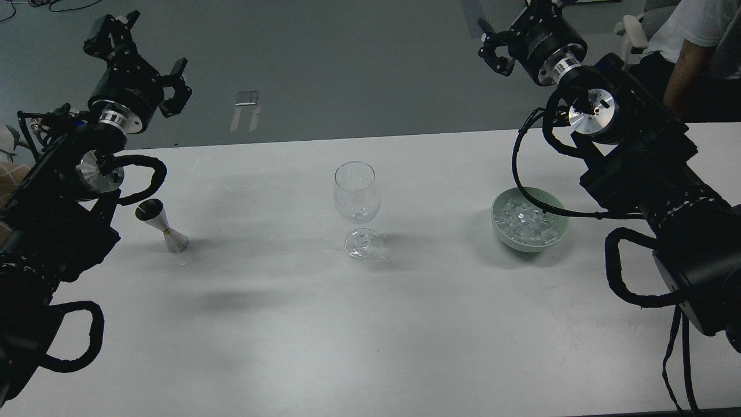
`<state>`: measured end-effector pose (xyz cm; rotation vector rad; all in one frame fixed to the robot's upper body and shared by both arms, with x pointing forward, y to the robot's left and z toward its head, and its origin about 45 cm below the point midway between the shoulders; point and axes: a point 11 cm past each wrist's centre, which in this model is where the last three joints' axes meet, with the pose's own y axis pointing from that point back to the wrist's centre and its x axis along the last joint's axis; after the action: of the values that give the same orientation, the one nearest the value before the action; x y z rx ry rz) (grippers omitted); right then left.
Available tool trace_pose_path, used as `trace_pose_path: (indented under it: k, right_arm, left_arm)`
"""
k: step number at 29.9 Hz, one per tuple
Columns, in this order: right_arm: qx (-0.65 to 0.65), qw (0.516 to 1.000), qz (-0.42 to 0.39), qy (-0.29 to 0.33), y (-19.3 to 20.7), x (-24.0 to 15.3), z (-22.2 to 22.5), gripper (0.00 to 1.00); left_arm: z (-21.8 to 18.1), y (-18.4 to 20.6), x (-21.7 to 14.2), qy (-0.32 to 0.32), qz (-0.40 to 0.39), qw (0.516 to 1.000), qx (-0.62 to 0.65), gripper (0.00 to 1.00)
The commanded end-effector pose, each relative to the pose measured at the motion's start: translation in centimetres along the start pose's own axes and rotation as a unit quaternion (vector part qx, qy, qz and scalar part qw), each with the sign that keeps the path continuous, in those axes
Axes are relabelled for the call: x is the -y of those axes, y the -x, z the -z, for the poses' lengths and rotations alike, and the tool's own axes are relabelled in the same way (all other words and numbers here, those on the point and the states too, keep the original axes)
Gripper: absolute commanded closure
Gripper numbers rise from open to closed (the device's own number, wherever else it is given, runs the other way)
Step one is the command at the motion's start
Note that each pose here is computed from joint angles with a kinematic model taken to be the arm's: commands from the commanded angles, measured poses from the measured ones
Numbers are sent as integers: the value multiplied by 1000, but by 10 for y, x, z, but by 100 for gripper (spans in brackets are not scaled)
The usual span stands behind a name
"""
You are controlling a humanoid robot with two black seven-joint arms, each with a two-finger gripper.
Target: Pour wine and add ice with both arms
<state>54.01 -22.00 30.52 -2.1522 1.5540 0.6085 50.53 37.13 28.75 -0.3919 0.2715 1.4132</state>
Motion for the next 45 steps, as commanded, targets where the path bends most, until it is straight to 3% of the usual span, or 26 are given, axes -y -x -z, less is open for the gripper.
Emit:
trace_pose_path:
  k: [1,25,37,45]
  right_arm:
    - [2,1000,2,-1,1,0,1,0]
    - [2,1000,15,-6,1,-2,0,0]
    - [2,1000,8,-8,-2,-2,3,0]
    - [1,1000,9,-6,-3,-3,2,0]
  left_arm:
    - [2,1,0,-2,1,1000,-1,2]
    - [-19,3,4,36,6,999,2,2]
    - [-11,5,4,33,3,999,-8,2]
    - [-23,28,0,51,71,996,-17,2]
